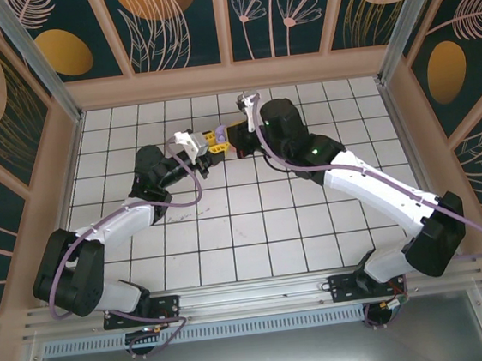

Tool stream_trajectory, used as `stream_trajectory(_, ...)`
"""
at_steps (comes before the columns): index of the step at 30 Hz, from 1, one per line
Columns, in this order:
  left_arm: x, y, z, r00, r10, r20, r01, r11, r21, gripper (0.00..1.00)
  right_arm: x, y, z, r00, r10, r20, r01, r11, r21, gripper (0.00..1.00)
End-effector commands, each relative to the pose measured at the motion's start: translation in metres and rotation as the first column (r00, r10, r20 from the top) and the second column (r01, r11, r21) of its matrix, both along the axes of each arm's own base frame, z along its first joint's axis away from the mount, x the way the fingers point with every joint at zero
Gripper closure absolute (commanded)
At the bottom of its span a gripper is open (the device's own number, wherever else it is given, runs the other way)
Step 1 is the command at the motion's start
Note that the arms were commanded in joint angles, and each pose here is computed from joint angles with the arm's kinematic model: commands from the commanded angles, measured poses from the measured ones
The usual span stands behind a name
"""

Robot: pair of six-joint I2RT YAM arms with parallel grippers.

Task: Insert wireless bluetooth earbuds into charging case

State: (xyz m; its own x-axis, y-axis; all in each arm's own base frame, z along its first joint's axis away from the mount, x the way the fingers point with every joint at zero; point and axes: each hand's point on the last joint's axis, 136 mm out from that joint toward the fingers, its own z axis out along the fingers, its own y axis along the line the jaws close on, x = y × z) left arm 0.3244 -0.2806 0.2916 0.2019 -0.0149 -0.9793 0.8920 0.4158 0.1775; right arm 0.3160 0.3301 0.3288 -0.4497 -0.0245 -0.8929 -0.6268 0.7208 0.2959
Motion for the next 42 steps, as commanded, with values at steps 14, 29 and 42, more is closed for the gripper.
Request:
stream_trajectory(14,-0.011,0.0,0.042,0.992,-0.024,0.123,0.031,0.998,-0.054,1.0,-0.012,0.021,-0.037,0.998,0.056,-0.007,-0.056,0.982,-0.18,0.95)
stream_trajectory(29,-0.008,-0.001,0.036,0.995,-0.027,0.097,0.033,0.998,-0.055,1.0,0.004,0.004,0.017,0.998,-0.056,-0.001,0.056,0.998,-0.01,0.55)
stream_trajectory(42,-0.006,-0.003,0.033,0.996,-0.029,0.084,0.034,0.998,-0.056,1.0,0.0,-0.023,0.089,0.998,-0.063,0.03,0.056,0.979,0.198,0.36)
